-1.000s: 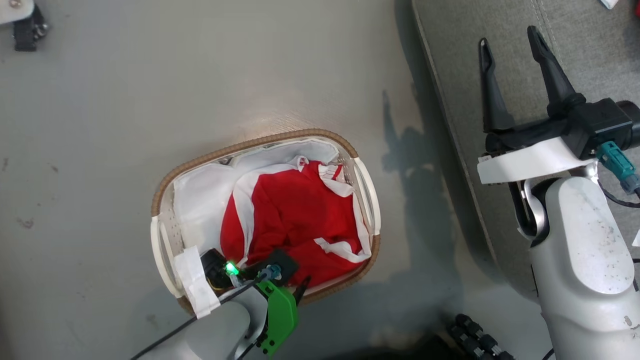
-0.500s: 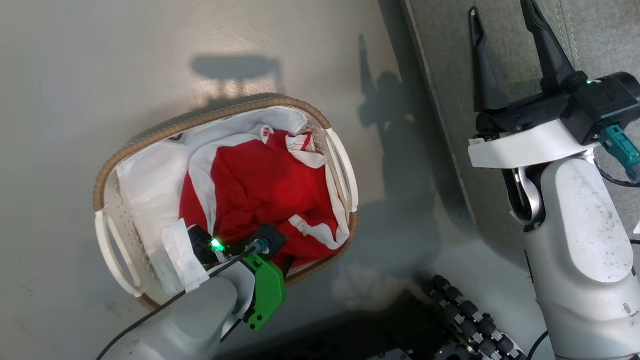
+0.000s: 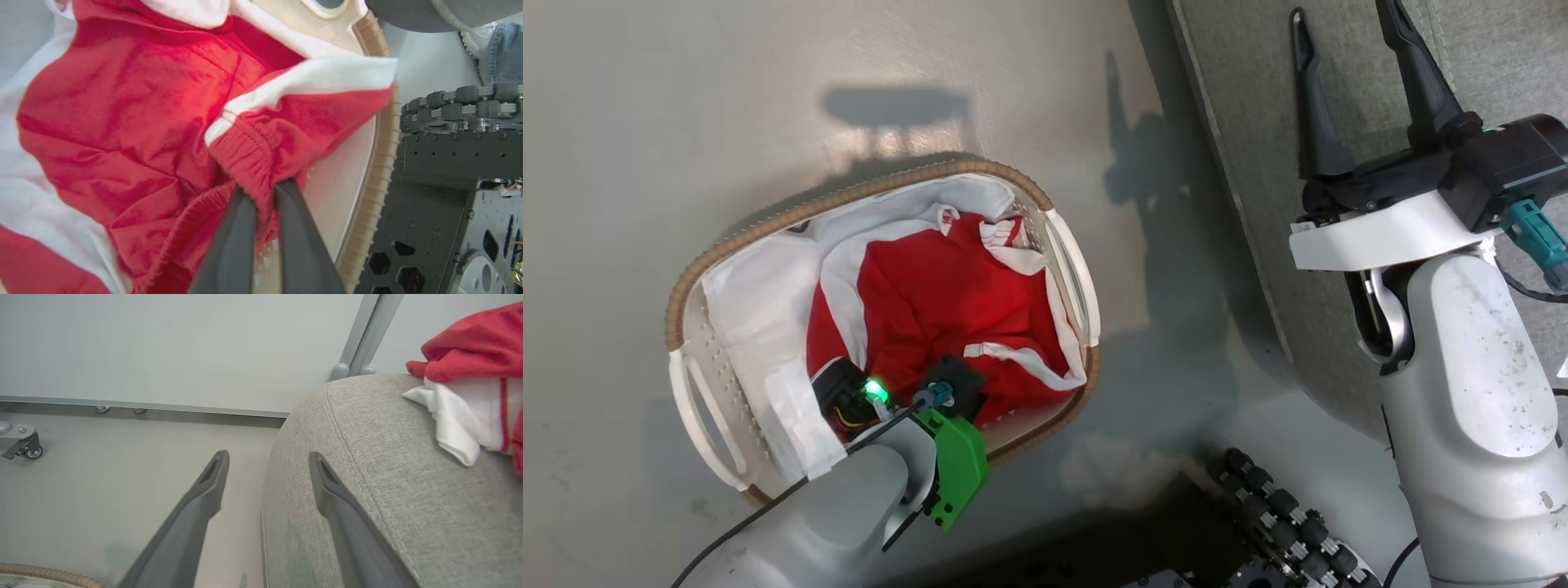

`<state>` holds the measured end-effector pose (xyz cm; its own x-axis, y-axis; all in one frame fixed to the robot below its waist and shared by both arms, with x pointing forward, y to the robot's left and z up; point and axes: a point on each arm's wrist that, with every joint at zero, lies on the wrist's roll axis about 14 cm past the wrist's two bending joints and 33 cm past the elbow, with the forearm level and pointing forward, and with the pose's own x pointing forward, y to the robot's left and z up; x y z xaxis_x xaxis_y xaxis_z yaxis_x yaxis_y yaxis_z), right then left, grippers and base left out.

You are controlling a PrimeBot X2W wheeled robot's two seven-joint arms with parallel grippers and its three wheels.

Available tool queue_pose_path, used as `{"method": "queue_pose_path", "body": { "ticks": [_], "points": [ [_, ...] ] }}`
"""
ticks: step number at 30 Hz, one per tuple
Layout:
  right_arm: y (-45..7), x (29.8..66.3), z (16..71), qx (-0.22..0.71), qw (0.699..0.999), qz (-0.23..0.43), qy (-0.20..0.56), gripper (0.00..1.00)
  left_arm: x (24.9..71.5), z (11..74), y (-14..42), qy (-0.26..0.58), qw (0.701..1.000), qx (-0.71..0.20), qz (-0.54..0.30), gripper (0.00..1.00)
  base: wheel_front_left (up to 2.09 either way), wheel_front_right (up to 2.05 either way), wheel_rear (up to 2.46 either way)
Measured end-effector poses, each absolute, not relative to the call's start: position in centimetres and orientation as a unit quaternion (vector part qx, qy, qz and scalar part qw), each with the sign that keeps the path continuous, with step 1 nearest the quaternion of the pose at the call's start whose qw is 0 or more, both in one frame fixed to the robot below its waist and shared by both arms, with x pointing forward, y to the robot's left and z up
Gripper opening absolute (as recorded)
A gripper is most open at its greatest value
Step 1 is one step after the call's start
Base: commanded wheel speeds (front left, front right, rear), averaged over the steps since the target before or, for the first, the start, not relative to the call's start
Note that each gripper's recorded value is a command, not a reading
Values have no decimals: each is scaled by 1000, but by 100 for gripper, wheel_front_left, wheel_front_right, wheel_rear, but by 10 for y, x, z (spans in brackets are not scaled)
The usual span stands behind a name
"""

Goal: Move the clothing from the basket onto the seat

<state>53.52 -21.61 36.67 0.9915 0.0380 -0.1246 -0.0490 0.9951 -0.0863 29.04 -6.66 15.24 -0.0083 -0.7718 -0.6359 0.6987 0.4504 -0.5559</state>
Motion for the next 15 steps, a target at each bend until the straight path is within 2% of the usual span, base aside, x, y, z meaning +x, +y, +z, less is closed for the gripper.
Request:
{"method": "queue_pose_path", "body": {
  "ticks": [9,15],
  "points": [
    [-211,523,390,-53,997,25,52,100,324,190,-68,428,750,-44,-503,0,0,0,0],
    [-209,505,414,-56,997,23,41,100,363,248,-79,356,795,-77,-485,0,0,0,0]
  ]
}}
